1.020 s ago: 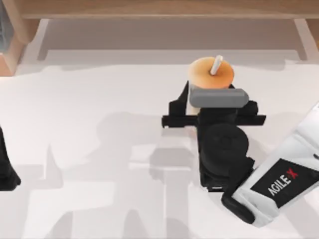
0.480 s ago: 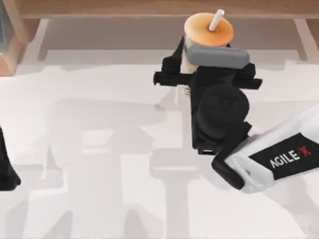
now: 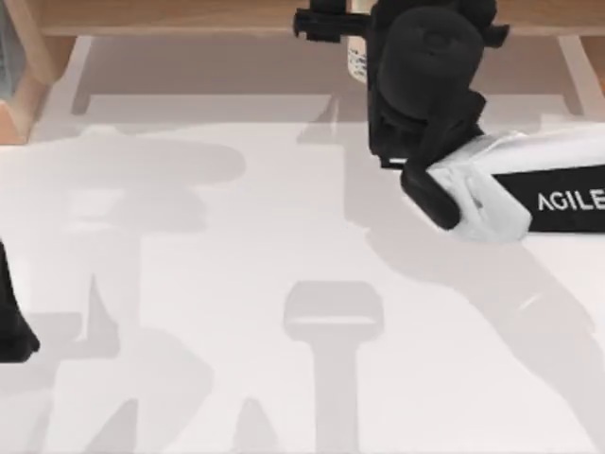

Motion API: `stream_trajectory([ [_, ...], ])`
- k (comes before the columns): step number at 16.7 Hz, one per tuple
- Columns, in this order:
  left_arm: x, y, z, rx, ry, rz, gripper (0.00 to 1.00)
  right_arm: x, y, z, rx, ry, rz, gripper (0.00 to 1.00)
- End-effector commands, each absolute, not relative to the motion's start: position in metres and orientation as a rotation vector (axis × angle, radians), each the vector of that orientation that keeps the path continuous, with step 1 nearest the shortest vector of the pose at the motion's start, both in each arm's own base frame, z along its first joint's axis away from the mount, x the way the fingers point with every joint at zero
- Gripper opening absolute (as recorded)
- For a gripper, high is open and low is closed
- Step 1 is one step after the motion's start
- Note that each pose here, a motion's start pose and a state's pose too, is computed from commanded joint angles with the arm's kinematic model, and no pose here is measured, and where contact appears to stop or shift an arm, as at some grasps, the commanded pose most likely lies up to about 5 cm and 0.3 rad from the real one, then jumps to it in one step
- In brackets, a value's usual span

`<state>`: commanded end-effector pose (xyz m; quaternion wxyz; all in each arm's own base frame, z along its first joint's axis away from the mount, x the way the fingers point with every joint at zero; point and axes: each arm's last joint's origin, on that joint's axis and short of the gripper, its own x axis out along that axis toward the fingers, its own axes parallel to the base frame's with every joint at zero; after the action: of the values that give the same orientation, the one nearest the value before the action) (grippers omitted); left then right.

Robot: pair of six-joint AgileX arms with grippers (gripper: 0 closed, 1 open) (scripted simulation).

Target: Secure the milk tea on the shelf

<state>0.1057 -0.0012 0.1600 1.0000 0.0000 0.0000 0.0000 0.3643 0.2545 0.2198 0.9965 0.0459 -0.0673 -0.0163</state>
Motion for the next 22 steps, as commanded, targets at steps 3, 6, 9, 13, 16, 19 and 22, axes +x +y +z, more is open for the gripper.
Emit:
stream_trajectory([
  [3,0.106,-0.001,0.160,0.000,0.000,0.000,1.00,0.385,0.247,0.243,0.063,-0.108,-0.032,0.00],
  [6,0.106,-0.001,0.160,0.000,0.000,0.000,1.00,0.403,0.238,0.259,0.029,-0.068,-0.030,0.00],
  [9,0.106,-0.001,0.160,0.000,0.000,0.000,1.00,0.415,0.231,0.272,0.005,-0.035,-0.020,0.00],
  [13,0.106,-0.001,0.160,0.000,0.000,0.000,1.00,0.421,0.228,0.283,-0.007,-0.016,-0.006,0.00],
  [16,0.106,-0.001,0.160,0.000,0.000,0.000,1.00,0.421,0.228,0.283,-0.008,-0.016,-0.006,0.00],
  [19,0.106,-0.001,0.160,0.000,0.000,0.000,1.00,0.420,0.230,0.282,-0.007,-0.015,-0.001,0.00],
  [22,0.106,-0.001,0.160,0.000,0.000,0.000,1.00,0.417,0.227,0.277,-0.052,-0.026,0.011,0.00],
])
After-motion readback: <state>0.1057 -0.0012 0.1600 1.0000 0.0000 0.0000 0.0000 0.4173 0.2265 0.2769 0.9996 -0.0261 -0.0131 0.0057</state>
